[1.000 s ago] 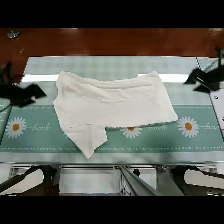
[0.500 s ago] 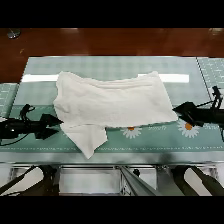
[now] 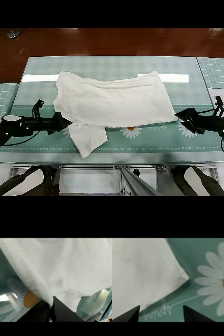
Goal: Fold the shirts.
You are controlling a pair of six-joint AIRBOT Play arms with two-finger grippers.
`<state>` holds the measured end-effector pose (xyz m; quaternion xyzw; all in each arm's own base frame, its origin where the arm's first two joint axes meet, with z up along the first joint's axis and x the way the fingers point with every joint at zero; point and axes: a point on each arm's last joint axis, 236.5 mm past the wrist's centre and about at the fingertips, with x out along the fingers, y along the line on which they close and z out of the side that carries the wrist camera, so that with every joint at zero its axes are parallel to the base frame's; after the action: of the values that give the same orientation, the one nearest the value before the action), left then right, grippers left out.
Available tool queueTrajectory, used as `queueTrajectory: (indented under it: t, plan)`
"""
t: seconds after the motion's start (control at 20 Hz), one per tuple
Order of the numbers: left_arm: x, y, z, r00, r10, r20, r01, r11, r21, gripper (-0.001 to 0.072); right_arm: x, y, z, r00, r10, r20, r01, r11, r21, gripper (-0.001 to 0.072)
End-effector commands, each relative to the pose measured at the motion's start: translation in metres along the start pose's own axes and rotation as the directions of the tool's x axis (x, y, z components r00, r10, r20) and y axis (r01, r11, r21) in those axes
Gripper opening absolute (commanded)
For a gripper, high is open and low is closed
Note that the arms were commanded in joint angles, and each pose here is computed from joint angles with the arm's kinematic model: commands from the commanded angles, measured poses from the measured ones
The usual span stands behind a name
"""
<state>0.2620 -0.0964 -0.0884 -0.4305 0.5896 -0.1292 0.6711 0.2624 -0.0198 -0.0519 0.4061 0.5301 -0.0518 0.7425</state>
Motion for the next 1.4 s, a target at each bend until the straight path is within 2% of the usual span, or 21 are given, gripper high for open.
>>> queueTrajectory:
  t: [0.0,0.2,0.55,0.6,0.65,0.7,0.8,0.9,0.95,1.05,1.1,1.2,1.25,1.35]
  plan:
    - [-0.004,-0.018,0.010,0.999,-0.033,0.014,0.032,0.998,0.049,0.0023,0.000,-0.044,0.001,0.989,-0.149,-0.012,0.149,0.986,0.077,0.0618]
    - [-0.005,-0.020,0.013,0.999,-0.034,0.020,0.033,0.998,0.054,0.0023,0.026,-0.028,0.014,0.997,-0.070,-0.031,0.073,0.992,0.101,0.0617]
    - [-0.005,-0.020,0.013,0.999,-0.034,0.020,0.033,0.998,0.047,0.0023,0.077,0.017,0.018,0.983,-0.031,-0.182,0.035,0.999,0.019,0.0617]
    - [-0.005,-0.021,0.013,0.999,-0.037,0.023,0.036,0.999,0.038,0.0023,0.084,0.023,0.012,0.976,-0.041,-0.212,0.038,0.999,-0.019,0.0583]
    - [-0.006,-0.022,0.015,0.999,-0.042,0.026,0.041,0.998,0.036,0.0023,0.088,0.028,0.010,0.973,-0.054,-0.224,0.042,0.997,-0.059,0.0346]
    - [-0.008,-0.029,0.018,0.998,-0.061,0.033,0.060,0.998,0.038,0.0023,0.088,0.037,0.015,0.975,-0.052,-0.217,0.029,0.993,-0.110,0.0035]
    - [-0.021,-0.059,0.036,0.990,-0.127,0.062,0.121,0.989,0.083,0.0023,0.073,0.070,0.036,0.980,-0.017,-0.197,-0.021,0.982,-0.187,0.0030]
    - [-0.056,-0.119,0.070,0.961,-0.235,0.143,0.204,0.958,0.202,0.0022,0.034,0.122,0.070,0.988,0.048,-0.149,-0.089,0.954,-0.285,0.0029]
    - [-0.084,-0.160,0.089,0.929,-0.310,0.201,0.248,0.926,0.283,0.0022,0.004,0.155,0.092,0.992,0.091,-0.088,-0.116,0.929,-0.350,0.0029]
    - [-0.166,-0.263,0.116,0.816,-0.489,0.309,0.298,0.813,0.501,0.0022,-0.080,0.231,0.135,0.971,0.218,0.100,-0.142,0.858,-0.494,0.0029]
    - [-0.207,-0.307,0.118,0.762,-0.548,0.345,0.264,0.749,0.607,0.0022,-0.131,0.271,0.145,0.937,0.295,0.186,-0.136,0.801,-0.583,0.0029]
    - [-0.286,-0.379,0.105,0.675,-0.610,0.416,0.095,0.631,0.770,0.0021,-0.222,0.328,0.126,0.876,0.395,0.277,-0.068,0.671,-0.739,0.0029]
    - [-0.316,-0.397,0.097,0.654,-0.591,0.473,-0.019,0.611,0.791,0.0021,-0.261,0.342,0.112,0.850,0.411,0.331,-0.003,0.631,-0.776,0.0029]
    - [-0.379,-0.410,0.082,0.570,-0.493,0.657,-0.299,0.620,0.725,0.0021,-0.329,0.352,0.085,0.779,0.448,0.438,0.099,0.602,-0.792,0.0029]
